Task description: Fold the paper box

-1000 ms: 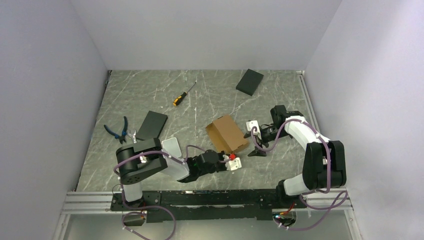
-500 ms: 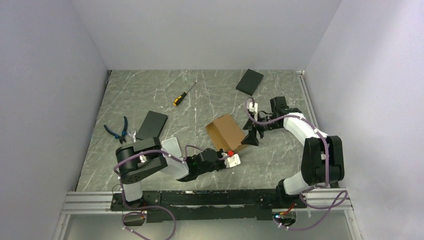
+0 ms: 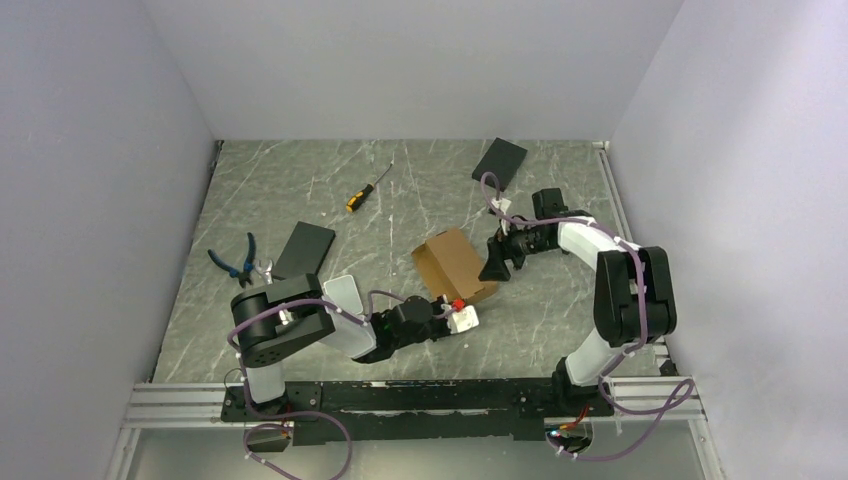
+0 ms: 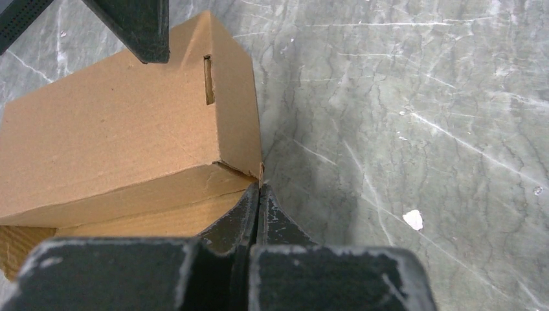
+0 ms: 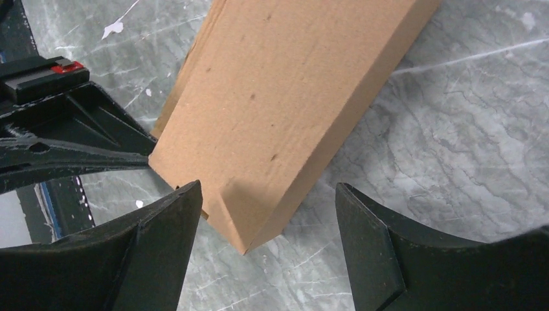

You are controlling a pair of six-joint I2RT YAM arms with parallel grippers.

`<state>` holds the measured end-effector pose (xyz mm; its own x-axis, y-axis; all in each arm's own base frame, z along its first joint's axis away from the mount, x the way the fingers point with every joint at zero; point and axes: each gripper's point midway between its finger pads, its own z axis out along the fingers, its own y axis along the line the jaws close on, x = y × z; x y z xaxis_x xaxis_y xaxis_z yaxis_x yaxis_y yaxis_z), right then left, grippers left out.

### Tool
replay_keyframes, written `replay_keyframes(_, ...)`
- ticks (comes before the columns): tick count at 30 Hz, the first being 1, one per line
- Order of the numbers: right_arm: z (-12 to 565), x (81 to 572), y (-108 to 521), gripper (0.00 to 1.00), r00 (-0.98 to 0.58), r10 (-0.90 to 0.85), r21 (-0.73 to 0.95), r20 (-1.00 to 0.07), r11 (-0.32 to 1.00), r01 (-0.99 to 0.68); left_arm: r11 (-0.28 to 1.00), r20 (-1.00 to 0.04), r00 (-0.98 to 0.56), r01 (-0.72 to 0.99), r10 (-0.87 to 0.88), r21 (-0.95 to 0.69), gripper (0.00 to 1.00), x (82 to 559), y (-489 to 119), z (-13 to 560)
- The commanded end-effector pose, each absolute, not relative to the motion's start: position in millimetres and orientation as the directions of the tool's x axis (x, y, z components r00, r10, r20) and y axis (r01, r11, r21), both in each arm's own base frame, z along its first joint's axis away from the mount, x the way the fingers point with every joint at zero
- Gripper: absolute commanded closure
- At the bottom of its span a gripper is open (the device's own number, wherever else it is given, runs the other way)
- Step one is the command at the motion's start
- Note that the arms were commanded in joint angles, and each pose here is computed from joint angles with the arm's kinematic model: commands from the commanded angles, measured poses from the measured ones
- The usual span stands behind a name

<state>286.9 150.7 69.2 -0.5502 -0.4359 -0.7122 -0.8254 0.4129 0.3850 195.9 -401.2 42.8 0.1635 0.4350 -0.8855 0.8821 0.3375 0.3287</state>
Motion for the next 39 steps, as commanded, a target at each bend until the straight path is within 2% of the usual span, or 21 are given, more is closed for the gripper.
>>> replay_keyframes(1,72.0,302.6,152.6,0.24,-0.559,-0.434,0.371,-0.707,0.445,-0.815,0.362,-0.907,0.147,0.883,0.394,0.300,1.00,197.1,-400.4,53.1)
replay_keyframes(14,56.6,304.2,148.6,0.37,-0.592,-0.466,0.383,-0.657,0.470,-0.795,0.400,-0.928,0.105,0.881,0.358,0.254,1.00,199.7,-393.7,54.1)
replay_keyframes(39,48.8,305.6,147.9,0.39,-0.601,-0.492,0.370,-0.630,0.491,-0.789,0.433,-0.950,0.019,0.887,0.311,0.159,1.00,206.1,-387.7,53.8)
